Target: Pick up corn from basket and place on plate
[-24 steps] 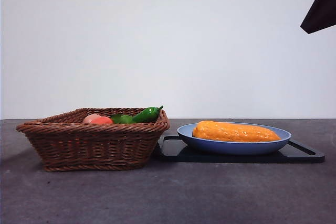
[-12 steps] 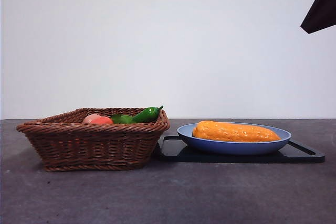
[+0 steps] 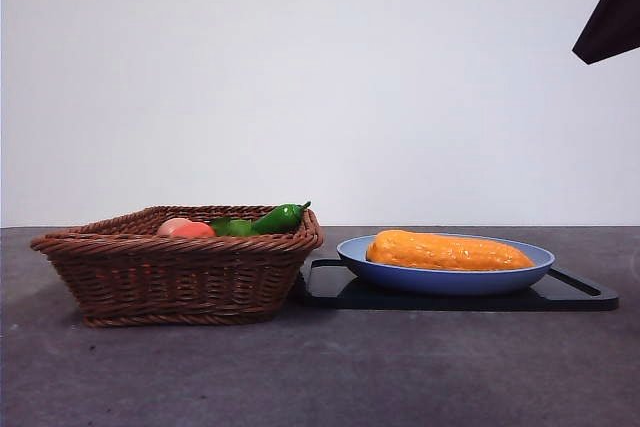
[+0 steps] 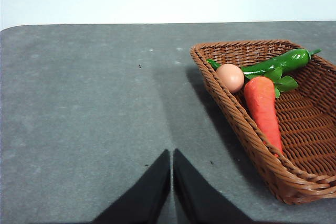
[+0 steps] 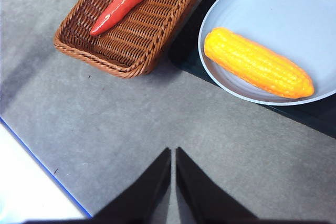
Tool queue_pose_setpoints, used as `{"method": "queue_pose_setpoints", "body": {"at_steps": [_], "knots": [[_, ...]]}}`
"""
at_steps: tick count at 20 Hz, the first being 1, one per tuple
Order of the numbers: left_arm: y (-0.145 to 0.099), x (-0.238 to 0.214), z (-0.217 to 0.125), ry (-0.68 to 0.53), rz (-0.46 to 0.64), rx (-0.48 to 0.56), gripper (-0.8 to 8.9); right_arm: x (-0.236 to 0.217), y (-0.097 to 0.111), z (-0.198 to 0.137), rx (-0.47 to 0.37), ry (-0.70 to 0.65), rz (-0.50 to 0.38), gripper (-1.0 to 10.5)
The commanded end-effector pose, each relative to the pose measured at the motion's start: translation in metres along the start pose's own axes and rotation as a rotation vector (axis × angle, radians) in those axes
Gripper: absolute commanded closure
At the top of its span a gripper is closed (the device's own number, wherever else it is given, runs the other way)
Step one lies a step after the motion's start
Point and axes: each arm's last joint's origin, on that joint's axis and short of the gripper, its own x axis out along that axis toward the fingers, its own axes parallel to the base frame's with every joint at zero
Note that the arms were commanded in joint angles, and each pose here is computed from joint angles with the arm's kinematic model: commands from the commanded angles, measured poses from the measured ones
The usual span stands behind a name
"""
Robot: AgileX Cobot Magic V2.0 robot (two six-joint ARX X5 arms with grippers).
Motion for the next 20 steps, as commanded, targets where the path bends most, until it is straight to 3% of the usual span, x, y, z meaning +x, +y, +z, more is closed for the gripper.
{"method": "queue_pose_setpoints", "body": {"at_steps": [1,13,15,17,20], "knots": [[0.0,0.001,-0.008,0.061,-0.004,-0.017,8.06,0.0,0.001,0.003,-0.003,-0.011,0.004,9.5],[0.0,0.001,-0.008,0.061,-0.003,-0.016,8.06,-0.001,0.002,0.003,-0.006,-0.013,0.003,9.5],[0.0,0.001,-0.008,0.06,-0.003,-0.016,8.06,-0.01,0.003,0.002,-0.105,-0.061,-0.028,9.5],[0.0,0.001,-0.008,0.06,-0.003,-0.016,8.06,-0.022,0.001,0.005,-0.201,-0.176,-0.116,9.5],[0.0,0.001,-0.008,0.06,-0.003,-0.016,8.06,-0.037,-0.006,0.0,-0.248,-0.354,-0.209,9.5]]}}
